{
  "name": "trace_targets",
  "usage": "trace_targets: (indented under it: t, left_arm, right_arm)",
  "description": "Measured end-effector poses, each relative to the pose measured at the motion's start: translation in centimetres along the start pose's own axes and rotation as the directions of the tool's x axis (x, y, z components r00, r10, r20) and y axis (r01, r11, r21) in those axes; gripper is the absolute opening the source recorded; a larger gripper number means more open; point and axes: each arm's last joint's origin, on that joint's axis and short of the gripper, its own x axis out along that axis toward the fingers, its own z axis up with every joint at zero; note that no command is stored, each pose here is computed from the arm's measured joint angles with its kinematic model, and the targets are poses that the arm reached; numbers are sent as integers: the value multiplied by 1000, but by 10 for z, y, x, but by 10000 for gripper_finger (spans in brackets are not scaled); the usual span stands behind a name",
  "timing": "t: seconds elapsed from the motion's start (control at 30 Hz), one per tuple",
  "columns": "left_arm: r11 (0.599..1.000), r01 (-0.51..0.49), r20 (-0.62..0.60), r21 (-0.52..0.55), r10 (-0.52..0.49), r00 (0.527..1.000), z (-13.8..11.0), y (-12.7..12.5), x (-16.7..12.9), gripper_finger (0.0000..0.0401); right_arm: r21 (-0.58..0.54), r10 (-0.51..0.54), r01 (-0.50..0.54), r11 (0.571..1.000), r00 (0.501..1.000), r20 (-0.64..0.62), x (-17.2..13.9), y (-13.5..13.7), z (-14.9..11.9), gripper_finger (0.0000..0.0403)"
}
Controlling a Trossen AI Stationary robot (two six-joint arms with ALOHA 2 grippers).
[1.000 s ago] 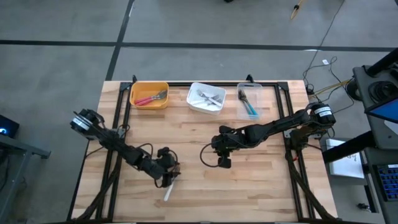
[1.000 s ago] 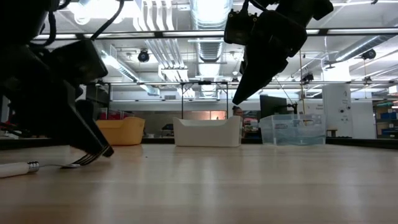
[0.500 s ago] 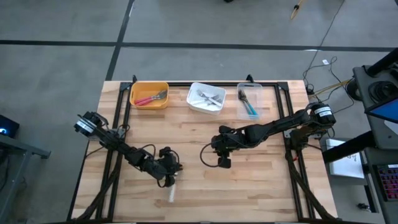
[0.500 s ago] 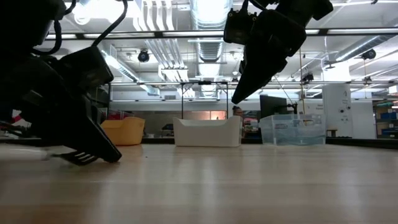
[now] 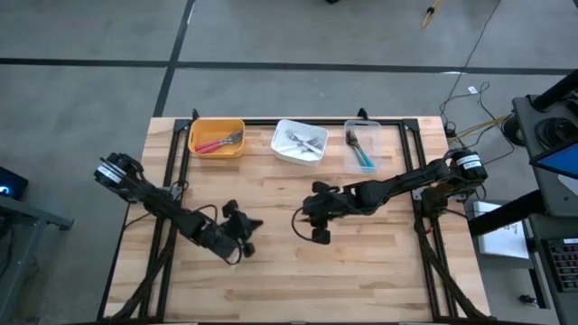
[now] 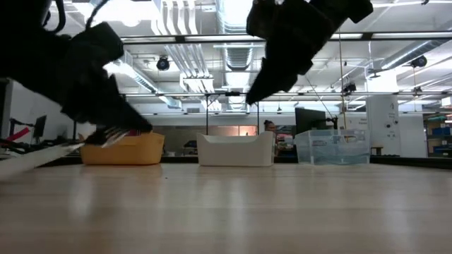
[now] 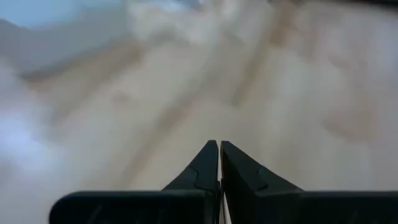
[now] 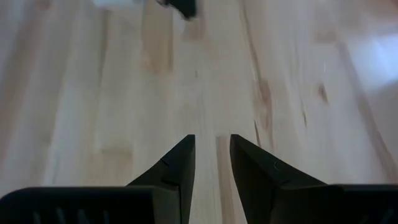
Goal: Sort silverware by color (type)
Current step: Put the white fork into the white bin
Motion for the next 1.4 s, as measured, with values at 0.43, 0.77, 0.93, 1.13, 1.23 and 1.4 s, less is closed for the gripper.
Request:
trace_targets:
  t: [0.43,0.77,0.93,1.13,1.23,1.4]
  left_arm:
    - [967,-254,288,33,234,928,57,-6,-20,0]
    - [947,-294,311,125,244,918,79,-22,-20,0]
    - [951,-265,284,159,213,935,78,-22,-20,0]
    - [950,-257,270,179,203,941,78,-20,-19,0]
    - [945,-267,265,186,214,940,78,-18,-17,0]
    - [938,-286,265,197,230,936,80,-15,-18,0]
  right_arm:
    - [23,53,-64,998,940,337,34,6,22,93]
    - [72,41,-71,995,932,359,56,2,24,93]
    - [190,-13,-46,981,955,296,63,-7,17,93]
    - [219,-34,-19,976,971,238,78,-12,6,83]
    - [207,-32,-13,978,977,211,88,-11,3,72]
    - [170,-40,21,985,993,112,103,-12,-8,61]
